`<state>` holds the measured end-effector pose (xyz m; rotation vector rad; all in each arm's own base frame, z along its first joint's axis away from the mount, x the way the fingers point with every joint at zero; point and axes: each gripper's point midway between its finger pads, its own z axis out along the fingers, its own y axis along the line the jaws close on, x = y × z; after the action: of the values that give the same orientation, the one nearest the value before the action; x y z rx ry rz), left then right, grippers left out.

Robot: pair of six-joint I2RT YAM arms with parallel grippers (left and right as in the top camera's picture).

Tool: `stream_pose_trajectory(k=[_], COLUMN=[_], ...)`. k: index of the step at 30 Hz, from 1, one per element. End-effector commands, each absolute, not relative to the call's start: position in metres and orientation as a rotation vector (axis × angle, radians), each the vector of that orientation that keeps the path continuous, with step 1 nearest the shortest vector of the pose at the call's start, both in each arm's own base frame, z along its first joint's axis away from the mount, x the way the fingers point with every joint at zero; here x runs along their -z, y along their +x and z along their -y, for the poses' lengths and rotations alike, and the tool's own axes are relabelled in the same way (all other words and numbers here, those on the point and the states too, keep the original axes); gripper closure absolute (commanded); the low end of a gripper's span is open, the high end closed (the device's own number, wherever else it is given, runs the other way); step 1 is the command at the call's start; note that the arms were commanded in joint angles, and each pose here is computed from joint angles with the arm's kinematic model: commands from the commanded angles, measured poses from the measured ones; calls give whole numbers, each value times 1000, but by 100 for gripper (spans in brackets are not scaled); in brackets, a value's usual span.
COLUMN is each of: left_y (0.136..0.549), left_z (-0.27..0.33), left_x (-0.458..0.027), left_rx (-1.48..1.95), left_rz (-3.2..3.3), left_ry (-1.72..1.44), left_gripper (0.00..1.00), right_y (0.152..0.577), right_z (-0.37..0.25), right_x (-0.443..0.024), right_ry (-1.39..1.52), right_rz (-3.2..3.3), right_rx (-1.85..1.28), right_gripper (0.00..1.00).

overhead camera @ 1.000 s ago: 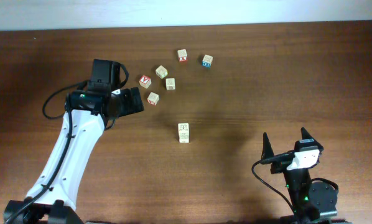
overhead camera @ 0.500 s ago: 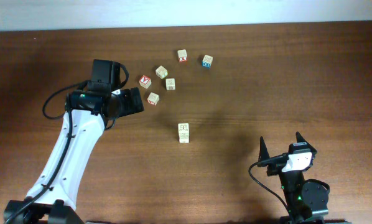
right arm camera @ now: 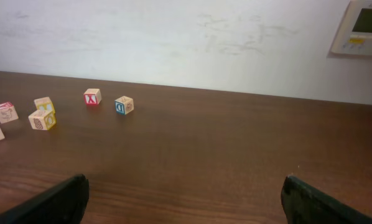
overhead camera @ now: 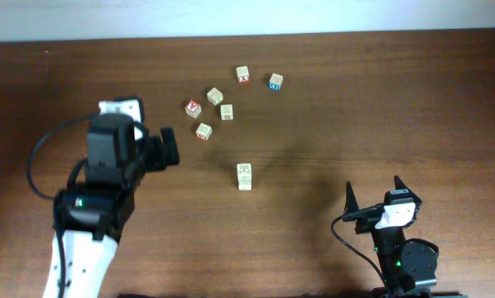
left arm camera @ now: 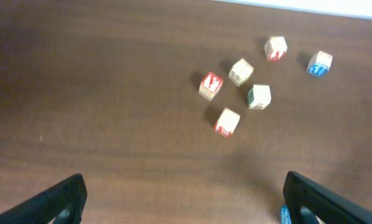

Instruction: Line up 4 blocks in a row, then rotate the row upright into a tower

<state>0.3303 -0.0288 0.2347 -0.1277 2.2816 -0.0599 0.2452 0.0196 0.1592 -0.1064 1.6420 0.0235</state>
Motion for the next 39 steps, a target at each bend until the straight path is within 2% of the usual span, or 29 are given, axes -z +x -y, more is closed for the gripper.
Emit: stream_pose_trajectory(k=[1,4,9,14,19,21,39], left_y=[309,278,260,253,246,245,245], left_z=[24,13,9,9,14,13,14], left_x=[-212,-195,-183,-177,-180,-158,-158], left_rx=[72,87,105,48,-150,-199,-195], left_rz=[-2132,-1963,-1826,-1584,-1542,-1628,-1626], left_ry=[-113,-140,-147,-52,204,260,263], left_gripper=[1,1,1,1,1,1,1], right_y=[246,246,246,246,246,246,245], right_z=[-16,-16,-16,-16,-16,-16,-16], right_x=[-156,-156,-156,-156,-156,-156,-156], right_ry=[-93,-93,-93,-93,-93,-93,-93], right_rz=[-1645,-1645,-1645,-1645,-1645,-1645,-1644], right_rx=[-12,-12,-12,-12,-12,-12,-12], right_gripper=[1,1,1,1,1,1,1])
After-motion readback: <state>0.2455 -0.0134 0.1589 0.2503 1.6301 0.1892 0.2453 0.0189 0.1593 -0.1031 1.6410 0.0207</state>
